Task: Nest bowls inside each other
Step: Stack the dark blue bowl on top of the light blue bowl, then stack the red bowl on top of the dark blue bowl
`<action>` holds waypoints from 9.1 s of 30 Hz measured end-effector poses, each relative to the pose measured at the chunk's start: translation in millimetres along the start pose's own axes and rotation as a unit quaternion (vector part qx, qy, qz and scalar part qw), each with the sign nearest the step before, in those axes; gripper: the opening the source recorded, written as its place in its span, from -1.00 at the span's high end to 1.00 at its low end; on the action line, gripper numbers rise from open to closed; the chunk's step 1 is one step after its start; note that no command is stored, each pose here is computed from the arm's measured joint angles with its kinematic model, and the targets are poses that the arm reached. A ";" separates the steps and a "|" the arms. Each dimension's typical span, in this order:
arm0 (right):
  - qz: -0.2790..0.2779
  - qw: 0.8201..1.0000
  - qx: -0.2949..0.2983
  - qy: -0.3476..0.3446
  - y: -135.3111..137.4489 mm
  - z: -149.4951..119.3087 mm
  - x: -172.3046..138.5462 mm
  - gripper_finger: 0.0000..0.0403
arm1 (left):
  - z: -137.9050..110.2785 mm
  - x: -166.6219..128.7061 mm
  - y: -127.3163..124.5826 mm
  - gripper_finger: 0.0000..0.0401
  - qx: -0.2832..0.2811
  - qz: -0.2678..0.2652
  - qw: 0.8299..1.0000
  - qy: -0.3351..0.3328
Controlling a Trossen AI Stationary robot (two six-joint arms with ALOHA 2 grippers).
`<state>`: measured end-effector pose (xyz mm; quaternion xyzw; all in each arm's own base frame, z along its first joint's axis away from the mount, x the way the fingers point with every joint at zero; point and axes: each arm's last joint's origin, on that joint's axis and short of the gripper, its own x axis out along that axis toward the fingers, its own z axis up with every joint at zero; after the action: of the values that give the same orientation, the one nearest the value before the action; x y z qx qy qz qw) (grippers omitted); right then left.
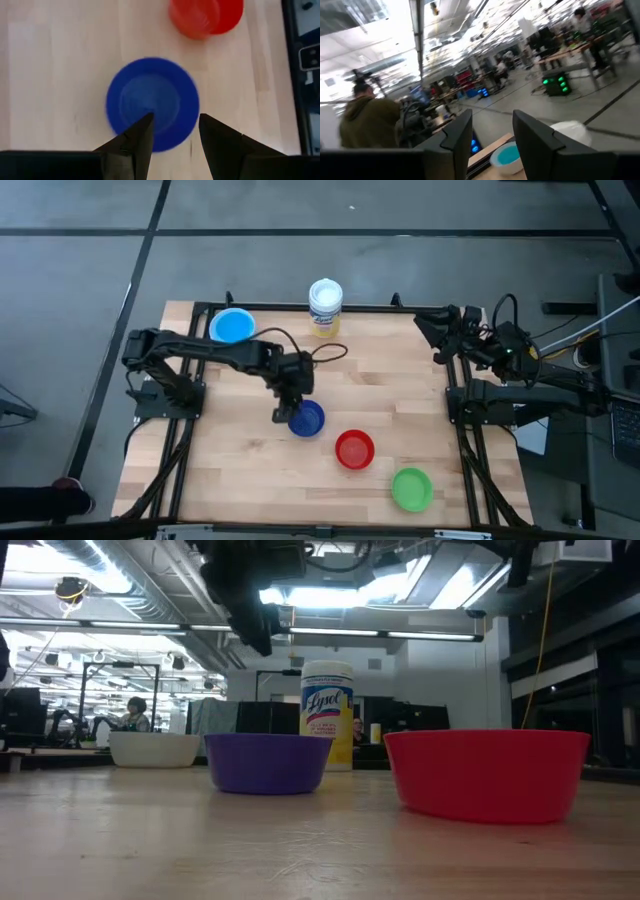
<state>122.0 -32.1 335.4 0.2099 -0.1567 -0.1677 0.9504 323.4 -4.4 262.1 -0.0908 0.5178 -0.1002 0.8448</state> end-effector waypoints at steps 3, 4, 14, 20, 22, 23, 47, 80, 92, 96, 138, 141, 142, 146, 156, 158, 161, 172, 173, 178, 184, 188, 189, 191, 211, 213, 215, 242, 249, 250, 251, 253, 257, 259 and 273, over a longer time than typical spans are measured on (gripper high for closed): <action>0.013 1.000 0.008 0.017 0.2 -2.3 0.0 0.26 | 0.6 12.4 -12.3 0.24 -0.007 -0.014 1.000 0.010; 0.019 1.000 0.011 0.022 0.5 -2.7 0.0 0.25 | -0.2 16.8 -17.0 0.24 -0.008 -0.019 1.000 0.018; 0.051 0.997 0.021 0.046 2.0 -5.4 1.2 0.18 | -4.6 61.2 -49.6 0.24 -0.007 -0.029 0.998 0.057; 0.059 0.997 0.024 0.053 2.3 -6.4 2.0 0.23 | -4.6 76.0 -48.1 0.24 -0.009 -0.016 0.998 0.063; 0.059 0.997 0.024 0.053 2.4 -6.5 2.2 0.24 | -4.2 79.0 -47.6 0.24 -0.006 -0.016 0.998 0.062; 0.059 0.997 0.024 0.053 2.4 -6.5 2.2 0.24 | -4.0 80.9 -47.3 0.24 -0.005 -0.016 0.998 0.061; 0.052 0.996 0.026 0.061 1.5 -10.1 6.9 0.30 | -0.1 108.0 -23.0 0.90 -0.013 0.021 0.998 0.056; 0.068 0.995 0.033 0.068 0.4 -9.4 7.9 0.21 | 9.0 58.6 -25.0 0.12 -0.097 -0.013 0.994 0.038; 0.073 0.995 0.036 0.063 0.4 -7.9 8.1 0.17 | 4.2 79.7 11.9 0.12 -0.135 -0.012 0.987 0.085; 0.074 0.995 0.037 0.063 0.5 -7.9 8.1 0.21 | 7.1 84.0 16.9 0.12 -0.138 -0.031 0.987 0.075; 0.055 0.997 0.029 0.049 -5.0 -4.5 9.0 0.26 | -27.0 -74.8 116.3 0.98 -0.221 0.212 0.952 -0.017; 0.053 0.997 0.029 0.047 -5.8 -4.1 9.1 0.25 | -53.8 -109.4 133.3 0.99 -0.247 0.257 0.934 0.010; 0.053 0.997 0.028 0.047 -5.9 -4.0 9.2 0.25 | -62.4 -119.2 139.2 0.99 -0.256 0.268 0.929 0.016; 0.053 0.997 0.028 0.044 -5.9 -3.5 9.4 0.29 | -90.3 -149.3 163.1 0.99 -0.292 0.298 0.909 0.016; 0.047 0.998 0.031 0.035 -5.9 -2.5 9.6 0.31 | -150.7 -192.7 215.1 0.99 -0.381 0.305 0.873 -0.026; 0.043 0.998 0.032 0.034 -6.2 -2.4 9.6 0.29 | -161.9 -199.0 222.5 0.99 -0.395 0.303 0.866 -0.036; 0.041 0.998 0.038 0.033 -6.3 -2.4 9.6 0.25 | -178.2 -206.1 230.4 0.99 -0.410 0.300 0.860 -0.038; 0.024 0.999 0.040 0.025 -7.3 -2.0 9.7 0.28 | -188.4 -172.3 238.4 0.99 -0.409 0.317 0.855 -0.031; 0.023 0.999 0.040 0.024 -7.4 -1.9 9.7 0.29 | -189.8 -169.0 240.4 0.99 -0.416 0.319 0.851 -0.041; 0.023 0.998 0.048 0.024 -7.3 -1.8 9.7 0.32 | -197.2 -148.3 246.1 0.99 -0.438 0.327 0.836 -0.050; 0.023 0.998 0.055 0.024 -7.4 -1.9 9.7 0.29 | -192.0 -138.5 249.9 0.99 -0.445 0.372 0.814 -0.030; 0.023 0.998 0.055 0.024 -7.4 -1.9 9.7 0.26 | -191.9 -136.9 249.4 0.99 -0.442 0.374 0.815 -0.021; 0.023 0.998 0.055 0.024 -7.4 -2.0 9.7 0.25 | -192.1 -136.7 248.5 0.99 -0.441 0.369 0.818 -0.019; 0.023 0.998 0.056 0.025 -7.4 -2.0 9.7 0.24 | -192.3 -137.0 246.7 0.99 -0.444 0.361 0.820 -0.020; 0.029 0.998 0.050 0.029 -7.0 -2.3 9.7 0.22 | -204.4 -131.2 229.5 0.94 -0.442 0.291 0.848 0.027; 0.031 0.998 0.051 0.030 -6.9 -2.4 9.7 0.21 | -204.4 -132.1 230.4 0.86 -0.444 0.283 0.850 0.012; 0.031 0.998 0.051 0.030 -7.0 -2.5 9.7 0.21 | -203.9 -133.6 231.5 0.77 -0.443 0.272 0.854 -0.009; 0.031 0.997 0.066 0.029 -6.9 -2.1 9.7 0.21 | -215.2 -119.7 252.2 0.52 -0.442 0.300 0.845 -0.001; 0.026 0.997 0.068 0.027 -7.2 -2.1 9.7 0.21 | -208.2 -130.6 251.8 0.63 -0.425 0.321 0.845 -0.039; 0.024 0.997 0.068 0.026 -7.2 -2.0 9.7 0.21 | -203.4 -137.7 250.9 0.63 -0.418 0.325 0.846 -0.060; 0.023 0.997 0.068 0.026 -7.3 -2.1 9.8 0.21 | -198.4 -145.6 249.0 0.64 -0.411 0.329 0.847 -0.079; 0.022 0.997 0.068 0.025 -7.4 -2.2 10.0 0.21 | -185.6 -162.5 243.4 0.64 -0.395 0.325 0.850 -0.128; 0.018 0.997 0.072 0.032 -8.2 -4.6 13.1 0.21 | -139.3 -196.0 213.4 0.64 -0.318 0.228 0.873 -0.291; 0.014 0.996 0.076 0.040 -9.2 -7.4 16.5 0.21 | -110.1 -201.0 188.0 0.64 -0.257 0.175 0.889 -0.336; 0.078 0.988 0.096 0.091 -7.9 -20.7 36.8 0.21 | 6.0 -91.6 21.9 0.50 -0.172 0.042 0.942 -0.284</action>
<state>160.5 -45.9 322.3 0.3020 -0.1010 -0.0573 0.9462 289.8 41.1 337.7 -0.2371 0.2693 0.0560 0.9317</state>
